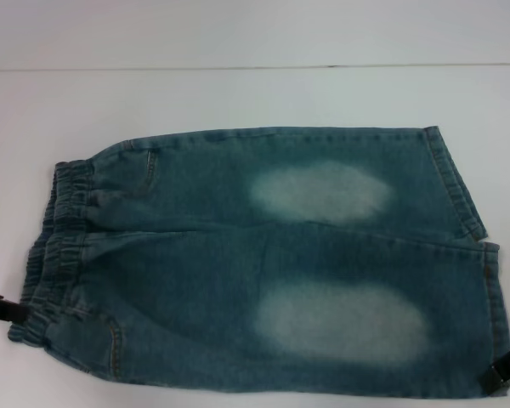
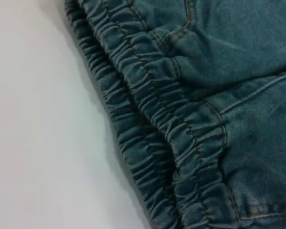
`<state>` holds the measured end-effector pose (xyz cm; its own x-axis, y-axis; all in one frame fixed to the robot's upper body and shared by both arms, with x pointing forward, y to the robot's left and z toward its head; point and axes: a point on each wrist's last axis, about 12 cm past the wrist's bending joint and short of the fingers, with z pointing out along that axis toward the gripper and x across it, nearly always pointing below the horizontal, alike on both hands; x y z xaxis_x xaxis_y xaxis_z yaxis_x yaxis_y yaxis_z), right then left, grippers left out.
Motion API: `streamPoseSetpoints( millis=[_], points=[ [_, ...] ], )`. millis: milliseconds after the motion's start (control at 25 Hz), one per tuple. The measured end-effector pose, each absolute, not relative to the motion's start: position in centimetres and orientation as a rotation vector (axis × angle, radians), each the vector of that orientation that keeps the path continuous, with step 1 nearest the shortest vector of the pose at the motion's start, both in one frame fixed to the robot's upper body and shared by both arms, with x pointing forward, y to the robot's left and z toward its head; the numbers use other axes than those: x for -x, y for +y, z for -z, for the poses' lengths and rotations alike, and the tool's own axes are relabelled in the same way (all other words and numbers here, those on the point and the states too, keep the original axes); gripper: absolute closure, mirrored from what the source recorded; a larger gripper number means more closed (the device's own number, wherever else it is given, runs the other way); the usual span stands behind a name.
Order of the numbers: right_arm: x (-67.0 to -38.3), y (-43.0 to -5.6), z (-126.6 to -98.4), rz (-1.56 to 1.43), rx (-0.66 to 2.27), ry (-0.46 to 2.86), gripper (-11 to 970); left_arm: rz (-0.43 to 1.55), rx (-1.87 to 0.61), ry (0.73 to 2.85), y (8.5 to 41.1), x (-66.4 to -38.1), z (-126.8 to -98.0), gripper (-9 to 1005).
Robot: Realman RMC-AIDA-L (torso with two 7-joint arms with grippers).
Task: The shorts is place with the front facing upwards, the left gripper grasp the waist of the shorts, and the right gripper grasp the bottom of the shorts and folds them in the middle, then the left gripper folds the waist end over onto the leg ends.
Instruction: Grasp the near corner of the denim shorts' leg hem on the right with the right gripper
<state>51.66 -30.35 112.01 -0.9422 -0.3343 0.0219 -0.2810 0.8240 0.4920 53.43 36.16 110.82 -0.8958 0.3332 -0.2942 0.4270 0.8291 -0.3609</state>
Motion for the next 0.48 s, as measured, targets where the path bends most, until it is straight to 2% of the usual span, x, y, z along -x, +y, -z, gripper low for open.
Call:
streamPoseSetpoints(
  millis=[280,480],
  points=[
    [-51.86,-30.42,-111.76,0.747,-0.473,-2.917,385,0.626,-0.59,2.791,36.16,-53.43,-110.82,946],
    [-52.03,-30.14,-111.54,0.748,-0.486,-2.91,381,0.626,-0.592,2.792,36.15,-53.43,-110.82,946]
  ],
)
